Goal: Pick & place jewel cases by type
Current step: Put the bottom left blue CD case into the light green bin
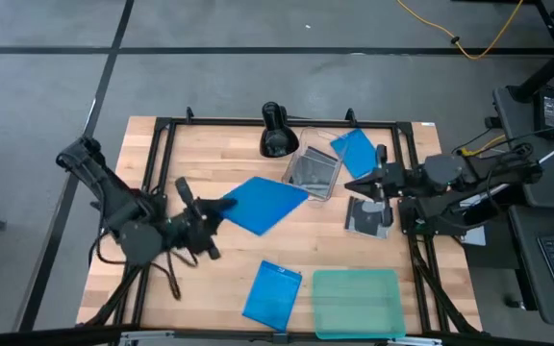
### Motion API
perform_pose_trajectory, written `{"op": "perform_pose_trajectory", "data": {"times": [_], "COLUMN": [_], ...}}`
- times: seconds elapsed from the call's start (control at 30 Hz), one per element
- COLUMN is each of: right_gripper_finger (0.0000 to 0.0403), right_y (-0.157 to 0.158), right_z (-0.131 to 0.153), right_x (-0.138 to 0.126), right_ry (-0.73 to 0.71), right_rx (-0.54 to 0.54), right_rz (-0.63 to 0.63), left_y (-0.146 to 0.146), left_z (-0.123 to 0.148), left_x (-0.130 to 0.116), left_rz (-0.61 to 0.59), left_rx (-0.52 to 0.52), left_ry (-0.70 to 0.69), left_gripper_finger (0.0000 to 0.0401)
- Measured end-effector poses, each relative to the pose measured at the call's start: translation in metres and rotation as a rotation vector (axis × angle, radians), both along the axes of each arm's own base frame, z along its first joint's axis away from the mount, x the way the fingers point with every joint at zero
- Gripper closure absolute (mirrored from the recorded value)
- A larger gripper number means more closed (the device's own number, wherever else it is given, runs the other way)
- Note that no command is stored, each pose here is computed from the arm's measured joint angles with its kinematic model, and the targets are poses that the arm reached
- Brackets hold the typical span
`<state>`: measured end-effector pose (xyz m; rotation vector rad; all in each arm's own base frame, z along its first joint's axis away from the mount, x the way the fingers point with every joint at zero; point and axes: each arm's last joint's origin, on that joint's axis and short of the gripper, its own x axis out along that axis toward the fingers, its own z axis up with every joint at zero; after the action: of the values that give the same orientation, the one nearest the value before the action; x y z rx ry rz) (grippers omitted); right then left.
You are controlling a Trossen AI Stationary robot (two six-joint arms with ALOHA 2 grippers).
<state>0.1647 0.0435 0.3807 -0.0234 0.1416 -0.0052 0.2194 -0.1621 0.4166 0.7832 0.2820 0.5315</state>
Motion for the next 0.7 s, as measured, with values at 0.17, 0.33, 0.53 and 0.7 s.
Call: {"op": "perform_pose_trajectory", "data": {"times": [0.17, 0.33, 0.53, 0.7], "right_gripper_finger": [0.0397, 0.0397, 0.0397, 0.0397], "right_y": [-0.002, -0.002, -0.001, 0.001], "right_z": [-0.001, 0.004, 0.005, 0.005], "right_x": [-0.011, -0.015, -0.016, -0.016], "right_ry": [-0.023, -0.048, -0.055, -0.054], "right_rx": [0.009, -0.031, -0.031, -0.014], "right_rz": [0.051, 0.086, 0.129, 0.192], "left_y": [-0.028, -0.045, -0.051, -0.049], "left_z": [0.010, 0.009, 0.008, 0.011], "left_x": [0.029, 0.049, 0.054, 0.051], "left_rz": [0.097, 0.101, 0.129, 0.127], "left_rx": [0.133, 0.133, -0.001, -0.264], "left_ry": [0.056, 0.057, -0.049, -0.248], "left_gripper_finger": [0.0391, 0.0392, 0.0391, 0.0392]}}
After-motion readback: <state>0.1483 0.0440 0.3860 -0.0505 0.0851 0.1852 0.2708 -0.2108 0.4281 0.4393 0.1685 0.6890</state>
